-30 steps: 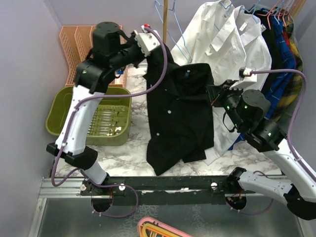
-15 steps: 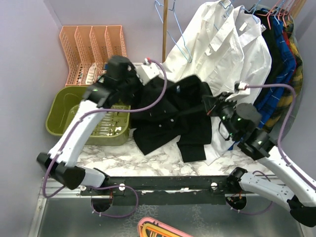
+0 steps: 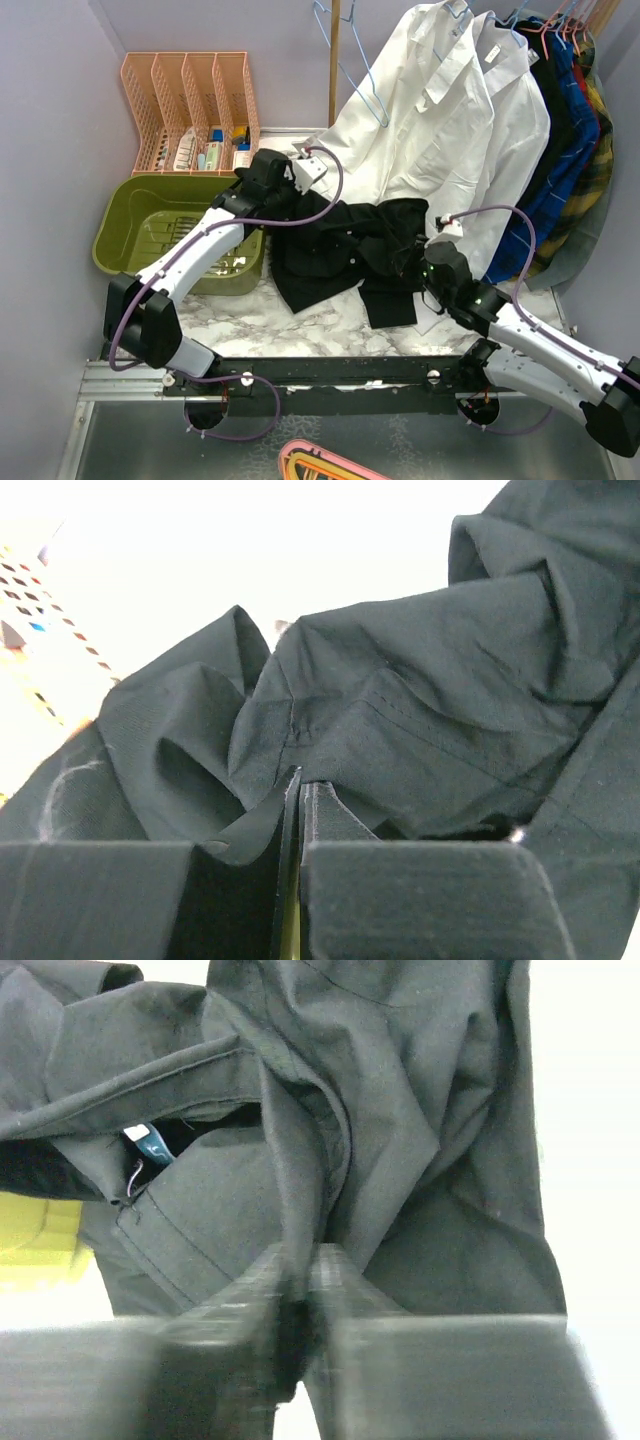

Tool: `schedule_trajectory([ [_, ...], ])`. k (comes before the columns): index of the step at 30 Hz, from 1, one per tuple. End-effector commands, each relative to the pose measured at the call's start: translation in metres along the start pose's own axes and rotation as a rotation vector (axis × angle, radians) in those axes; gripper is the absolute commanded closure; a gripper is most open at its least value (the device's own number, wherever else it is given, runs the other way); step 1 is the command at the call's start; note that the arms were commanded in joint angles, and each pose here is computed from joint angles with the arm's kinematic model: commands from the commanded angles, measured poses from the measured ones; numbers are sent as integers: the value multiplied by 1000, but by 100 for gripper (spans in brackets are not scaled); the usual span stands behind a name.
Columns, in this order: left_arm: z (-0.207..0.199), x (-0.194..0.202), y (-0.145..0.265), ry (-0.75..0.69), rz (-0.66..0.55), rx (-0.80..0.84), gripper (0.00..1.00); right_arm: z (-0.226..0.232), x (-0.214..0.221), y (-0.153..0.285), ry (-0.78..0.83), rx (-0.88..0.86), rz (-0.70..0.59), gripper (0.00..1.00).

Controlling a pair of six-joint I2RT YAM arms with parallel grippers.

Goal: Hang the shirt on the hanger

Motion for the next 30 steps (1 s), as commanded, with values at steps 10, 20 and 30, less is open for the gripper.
schedule_trajectory([
  [10,8,-55,2,67,-71,-37,32,19,-79,20,498,-260,-525,1],
  [20,-10,-43,57,14,2,194,1,47,-87,-68,941,-546,-334,9],
  [30,-18,-1,87,48,13,333,1,56,-82,-93,1025,-763,-243,28],
])
Point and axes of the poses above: each gripper's point midway between its finger pads, its own y axis back along the fingers, its own z axis along the line the jaws close on, x = y × z, the point moved 10 cm from there along y, back along the fingers, and after that the axes turned 14 degrees about y, right-handed, at the moved point
